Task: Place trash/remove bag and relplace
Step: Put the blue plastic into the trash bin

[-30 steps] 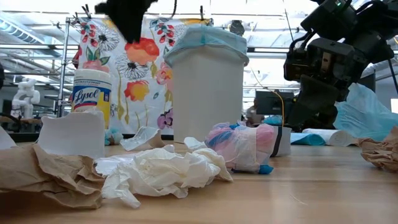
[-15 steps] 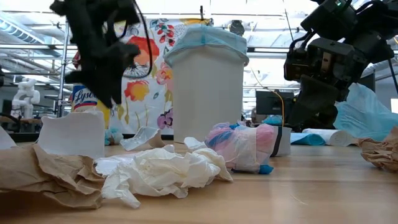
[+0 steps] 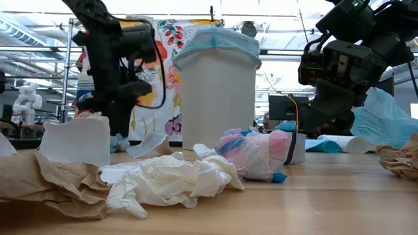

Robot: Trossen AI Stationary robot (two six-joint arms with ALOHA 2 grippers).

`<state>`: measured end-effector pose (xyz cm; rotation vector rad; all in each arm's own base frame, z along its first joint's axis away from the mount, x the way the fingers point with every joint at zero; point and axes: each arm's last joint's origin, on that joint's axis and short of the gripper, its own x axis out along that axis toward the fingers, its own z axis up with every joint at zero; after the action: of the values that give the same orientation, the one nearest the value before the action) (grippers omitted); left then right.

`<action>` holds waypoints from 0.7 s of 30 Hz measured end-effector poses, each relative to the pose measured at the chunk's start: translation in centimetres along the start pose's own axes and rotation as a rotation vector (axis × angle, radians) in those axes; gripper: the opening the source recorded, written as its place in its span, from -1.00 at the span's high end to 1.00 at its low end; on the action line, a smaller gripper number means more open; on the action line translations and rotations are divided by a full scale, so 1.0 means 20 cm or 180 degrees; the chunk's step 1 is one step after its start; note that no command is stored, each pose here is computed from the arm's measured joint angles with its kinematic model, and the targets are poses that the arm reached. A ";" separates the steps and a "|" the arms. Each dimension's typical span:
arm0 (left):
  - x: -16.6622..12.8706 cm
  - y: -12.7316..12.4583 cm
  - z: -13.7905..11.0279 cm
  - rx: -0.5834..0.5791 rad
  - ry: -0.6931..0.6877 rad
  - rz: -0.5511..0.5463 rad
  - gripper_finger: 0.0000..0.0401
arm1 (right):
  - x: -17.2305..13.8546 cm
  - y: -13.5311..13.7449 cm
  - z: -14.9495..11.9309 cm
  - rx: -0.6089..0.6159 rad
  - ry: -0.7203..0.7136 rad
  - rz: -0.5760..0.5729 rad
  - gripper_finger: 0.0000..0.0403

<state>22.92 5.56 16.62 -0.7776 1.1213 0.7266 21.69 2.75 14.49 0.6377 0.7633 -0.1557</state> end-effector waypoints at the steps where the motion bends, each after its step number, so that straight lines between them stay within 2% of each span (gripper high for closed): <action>1: 0.02 0.00 0.00 -0.0010 0.0038 -0.0004 0.33 | 0.00 0.00 0.00 -0.0002 -0.0001 0.0000 1.00; 6: 0.09 -0.01 0.01 0.0003 0.0223 0.0014 0.42 | 0.00 0.00 0.00 -0.0009 0.0000 0.0000 1.00; 11: 0.11 -0.02 0.00 -0.0051 0.0308 -0.0014 0.90 | 0.00 0.00 0.00 -0.0020 0.0000 -0.0003 1.00; 12: 0.11 -0.02 0.00 -0.0104 0.0341 -0.0048 0.94 | 0.00 0.00 0.00 -0.0021 -0.0001 -0.0002 1.00; 16: 0.02 -0.05 -0.02 -0.0187 0.0354 -0.0237 0.97 | 0.00 0.00 0.00 -0.0021 0.0000 -0.0003 1.00; 21: -0.23 -0.10 -0.02 -0.0206 0.0021 -0.0369 0.99 | 0.00 0.00 0.00 -0.0033 0.0012 -0.0016 1.00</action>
<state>23.14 3.64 21.22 -0.8929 1.0537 0.6657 21.65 2.74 14.44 0.6263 0.7689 -0.1551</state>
